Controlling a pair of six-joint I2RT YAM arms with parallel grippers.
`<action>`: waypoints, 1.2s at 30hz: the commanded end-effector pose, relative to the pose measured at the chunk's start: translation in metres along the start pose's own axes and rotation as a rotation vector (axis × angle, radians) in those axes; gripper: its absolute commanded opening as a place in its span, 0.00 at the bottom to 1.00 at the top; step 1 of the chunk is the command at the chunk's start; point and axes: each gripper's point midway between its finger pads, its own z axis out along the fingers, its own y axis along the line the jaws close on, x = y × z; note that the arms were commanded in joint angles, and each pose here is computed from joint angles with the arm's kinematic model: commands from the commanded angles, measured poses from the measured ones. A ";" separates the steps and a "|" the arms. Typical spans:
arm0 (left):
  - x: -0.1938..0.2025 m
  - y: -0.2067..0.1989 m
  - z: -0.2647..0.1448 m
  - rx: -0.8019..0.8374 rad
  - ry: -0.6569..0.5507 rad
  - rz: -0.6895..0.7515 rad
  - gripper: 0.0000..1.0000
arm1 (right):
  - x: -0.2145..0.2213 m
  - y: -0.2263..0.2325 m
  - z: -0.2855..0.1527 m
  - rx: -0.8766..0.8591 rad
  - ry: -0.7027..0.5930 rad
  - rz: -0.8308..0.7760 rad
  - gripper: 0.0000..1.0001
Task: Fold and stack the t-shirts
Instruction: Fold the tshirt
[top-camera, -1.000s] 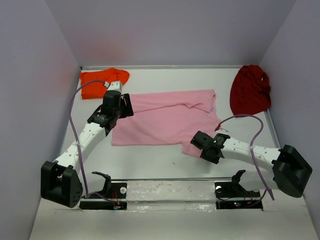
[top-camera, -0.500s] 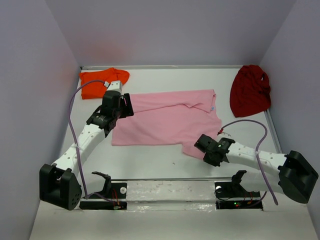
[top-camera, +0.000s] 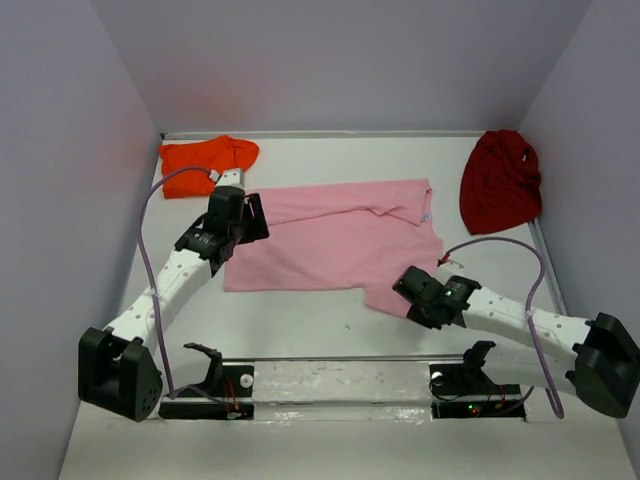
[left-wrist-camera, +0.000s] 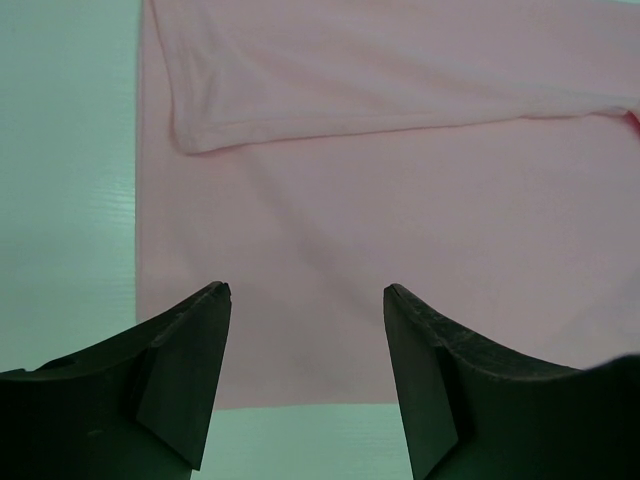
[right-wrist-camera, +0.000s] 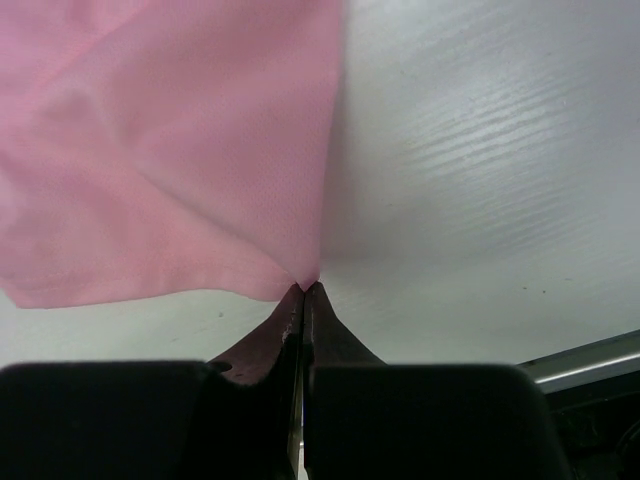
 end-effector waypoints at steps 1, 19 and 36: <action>0.036 0.008 -0.005 -0.050 0.113 -0.099 0.72 | -0.038 0.025 -0.021 -0.067 -0.137 -0.002 0.00; 0.096 0.072 -0.017 -0.491 0.209 -0.289 0.79 | -0.091 0.080 -0.079 -0.338 -0.307 -0.003 0.00; 0.165 0.092 0.000 -0.713 0.435 -0.297 0.82 | -0.098 0.073 -0.084 -0.374 -0.359 -0.003 0.00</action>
